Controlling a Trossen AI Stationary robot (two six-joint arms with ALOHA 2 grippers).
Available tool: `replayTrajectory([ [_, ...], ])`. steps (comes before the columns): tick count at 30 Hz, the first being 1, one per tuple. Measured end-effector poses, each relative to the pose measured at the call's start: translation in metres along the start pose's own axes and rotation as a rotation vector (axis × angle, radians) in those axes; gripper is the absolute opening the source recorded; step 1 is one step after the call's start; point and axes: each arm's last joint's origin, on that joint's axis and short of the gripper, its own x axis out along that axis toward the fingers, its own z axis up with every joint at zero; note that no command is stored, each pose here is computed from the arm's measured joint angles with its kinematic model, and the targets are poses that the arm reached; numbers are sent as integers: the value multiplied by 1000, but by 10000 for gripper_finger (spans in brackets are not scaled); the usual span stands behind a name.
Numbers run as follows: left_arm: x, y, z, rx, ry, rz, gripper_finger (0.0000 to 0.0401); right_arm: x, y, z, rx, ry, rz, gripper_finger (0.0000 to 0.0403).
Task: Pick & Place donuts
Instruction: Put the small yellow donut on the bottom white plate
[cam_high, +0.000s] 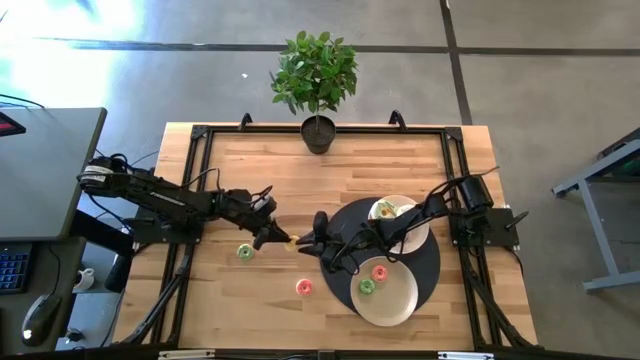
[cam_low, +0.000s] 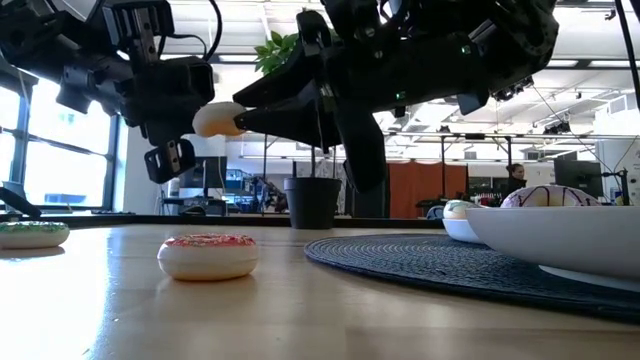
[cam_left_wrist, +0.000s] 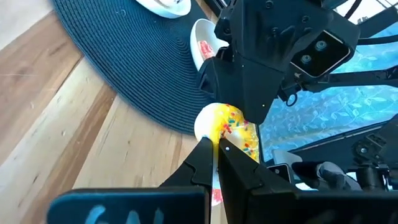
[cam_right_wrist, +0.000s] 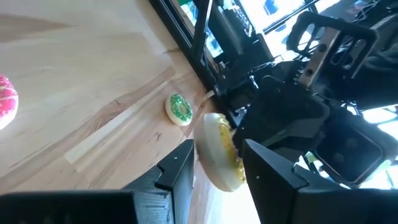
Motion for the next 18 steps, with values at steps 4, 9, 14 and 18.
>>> replayTrajectory([
  [4,0,-1,1,26,-16,-12,7,0,0,0,-2,-1,0,128],
  [9,0,-1,2,33,-39,3,7,0,0,0,-27,-7,6,86],
  [14,0,-1,3,35,-50,13,7,0,-1,-2,-20,-2,10,29],
  [18,0,0,2,68,-47,21,8,0,0,-3,-22,6,22,7],
])
